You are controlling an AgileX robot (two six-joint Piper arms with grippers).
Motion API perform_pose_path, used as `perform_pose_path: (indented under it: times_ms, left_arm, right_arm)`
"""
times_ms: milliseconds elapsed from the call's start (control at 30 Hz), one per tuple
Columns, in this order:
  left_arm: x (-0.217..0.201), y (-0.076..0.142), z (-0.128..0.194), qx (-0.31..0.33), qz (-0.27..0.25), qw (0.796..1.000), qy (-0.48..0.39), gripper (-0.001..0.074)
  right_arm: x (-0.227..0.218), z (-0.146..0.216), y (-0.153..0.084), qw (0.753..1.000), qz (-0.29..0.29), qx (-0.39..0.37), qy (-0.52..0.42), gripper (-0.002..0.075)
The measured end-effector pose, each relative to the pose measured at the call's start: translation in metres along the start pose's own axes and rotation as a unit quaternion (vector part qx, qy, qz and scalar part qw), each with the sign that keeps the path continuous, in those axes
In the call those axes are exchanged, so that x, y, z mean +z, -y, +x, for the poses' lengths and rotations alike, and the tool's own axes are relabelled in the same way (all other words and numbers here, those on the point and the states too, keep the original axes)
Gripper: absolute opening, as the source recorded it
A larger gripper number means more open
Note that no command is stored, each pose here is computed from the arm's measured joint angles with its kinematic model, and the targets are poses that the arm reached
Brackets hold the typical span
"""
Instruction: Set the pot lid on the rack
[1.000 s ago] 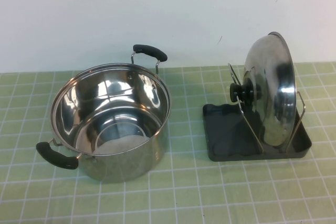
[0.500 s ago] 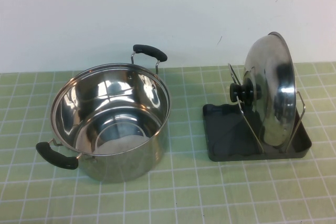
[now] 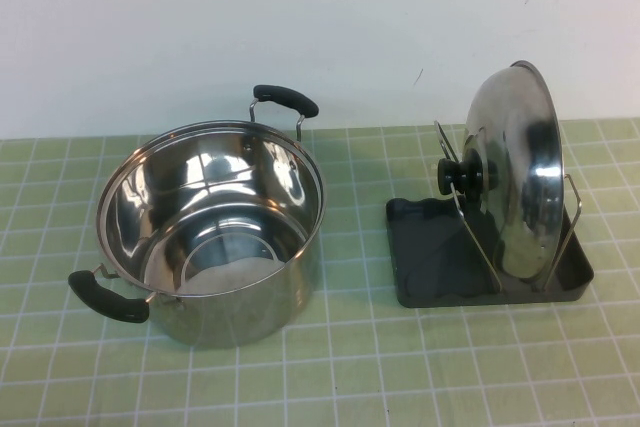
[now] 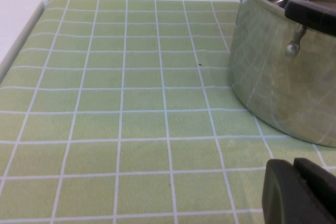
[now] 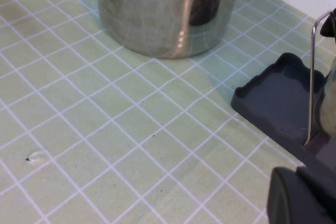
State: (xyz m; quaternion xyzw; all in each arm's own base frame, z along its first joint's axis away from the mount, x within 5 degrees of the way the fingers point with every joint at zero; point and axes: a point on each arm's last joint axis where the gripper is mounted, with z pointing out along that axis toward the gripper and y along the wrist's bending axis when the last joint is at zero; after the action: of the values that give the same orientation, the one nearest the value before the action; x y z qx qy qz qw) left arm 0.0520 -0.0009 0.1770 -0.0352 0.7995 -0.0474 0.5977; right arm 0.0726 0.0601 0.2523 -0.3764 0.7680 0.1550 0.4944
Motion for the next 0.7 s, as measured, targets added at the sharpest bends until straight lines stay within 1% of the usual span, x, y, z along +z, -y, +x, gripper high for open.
perform_pose_path:
  times_ms: [200, 367, 433, 533, 633, 700]
  left_arm:
    - [0.0, 0.0, 0.0, 0.0, 0.0, 1.0, 0.0, -0.0001]
    - [0.0, 0.0, 0.0, 0.0, 0.0, 1.0, 0.0, -0.0001]
    - [0.0, 0.0, 0.0, 0.0, 0.0, 1.0, 0.001, -0.0002]
    - [0.0, 0.0, 0.0, 0.0, 0.0, 1.0, 0.001, -0.0002]
    - [0.0, 0.0, 0.0, 0.0, 0.0, 1.0, 0.001, -0.0002]
    - [0.0, 0.0, 0.0, 0.0, 0.0, 1.0, 0.001, -0.0002]
  right_arm:
    - [0.0, 0.0, 0.0, 1.0, 0.001, -0.002, 0.0, -0.0001]
    - [-0.002, 0.004, 0.003, 0.998, 0.031, -0.063, 0.006, -0.0001]
    - [-0.005, 0.005, 0.005, 0.995, 0.059, -0.08, 0.013, -0.0001]
    - [-0.012, 0.008, 0.01, 0.989, 0.116, -0.089, 0.033, -0.0001]
    - [-0.019, 0.015, 0.016, 0.975, 0.199, -0.082, 0.057, -0.0001]
    - [-0.024, 0.021, 0.017, 0.965, 0.241, -0.078, 0.067, -0.0001]
